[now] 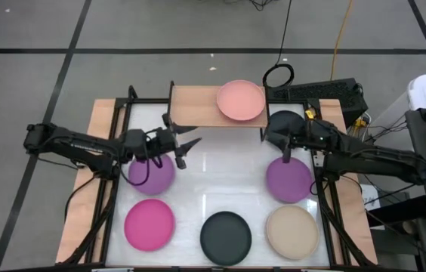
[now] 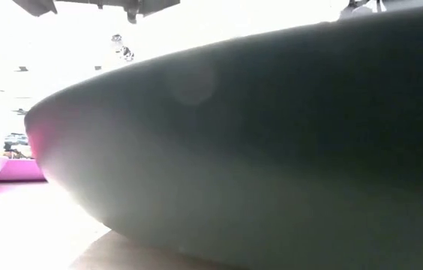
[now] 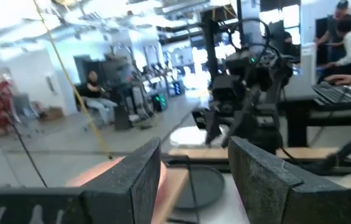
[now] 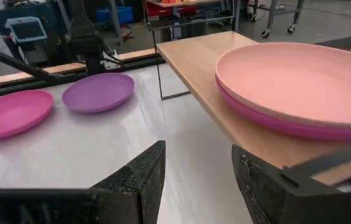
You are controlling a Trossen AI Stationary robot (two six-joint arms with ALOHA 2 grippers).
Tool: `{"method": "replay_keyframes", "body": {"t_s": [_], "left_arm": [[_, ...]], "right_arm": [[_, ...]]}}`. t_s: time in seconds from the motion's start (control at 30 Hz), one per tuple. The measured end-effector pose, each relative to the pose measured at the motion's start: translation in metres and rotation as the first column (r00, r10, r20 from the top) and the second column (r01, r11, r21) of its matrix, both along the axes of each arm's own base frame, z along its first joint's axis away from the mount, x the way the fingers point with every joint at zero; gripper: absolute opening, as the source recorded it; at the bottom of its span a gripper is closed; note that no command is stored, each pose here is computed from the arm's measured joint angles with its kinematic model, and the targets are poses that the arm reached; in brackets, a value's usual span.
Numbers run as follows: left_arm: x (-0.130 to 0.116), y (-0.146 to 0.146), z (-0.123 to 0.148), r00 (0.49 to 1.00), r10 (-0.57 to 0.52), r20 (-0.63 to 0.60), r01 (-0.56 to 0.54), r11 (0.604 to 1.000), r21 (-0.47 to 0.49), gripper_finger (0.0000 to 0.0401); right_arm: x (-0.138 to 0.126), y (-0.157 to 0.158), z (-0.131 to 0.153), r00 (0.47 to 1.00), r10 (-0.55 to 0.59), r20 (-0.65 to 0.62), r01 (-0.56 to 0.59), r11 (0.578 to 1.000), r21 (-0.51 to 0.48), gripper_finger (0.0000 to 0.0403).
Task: Place and stack plates onto a shelf
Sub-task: Stack the top black plate on top of the light pink plate on the shelf
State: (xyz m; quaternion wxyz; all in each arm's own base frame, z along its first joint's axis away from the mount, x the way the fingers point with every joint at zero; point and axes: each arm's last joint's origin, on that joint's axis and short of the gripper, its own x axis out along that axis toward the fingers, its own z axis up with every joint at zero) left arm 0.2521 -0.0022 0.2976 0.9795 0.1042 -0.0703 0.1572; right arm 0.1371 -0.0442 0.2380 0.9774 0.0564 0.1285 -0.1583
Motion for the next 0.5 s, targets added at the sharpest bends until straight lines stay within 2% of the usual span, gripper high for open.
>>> {"method": "replay_keyframes", "body": {"t_s": [0.13, 0.3, 0.5], "left_arm": [[-0.001, 0.002, 0.002, 0.999, 0.039, 0.021, -0.039, 0.999, -0.003, 0.0193], [-0.001, 0.002, 0.001, 0.999, 0.036, 0.009, -0.036, 0.999, -0.001, 0.0193], [-0.001, 0.001, 0.000, 0.999, 0.032, 0.005, -0.032, 0.999, -0.002, 0.0193]], "right_arm": [[0.008, -0.003, 0.004, 1.000, 0.007, -0.008, -0.007, 1.000, -0.023, 0.0165], [0.019, -0.007, 0.030, 1.000, -0.015, 0.012, 0.016, 0.997, -0.072, 0.0165], [0.026, -0.010, 0.056, 0.997, -0.035, -0.075, 0.029, 0.996, -0.083, 0.0165]]}}
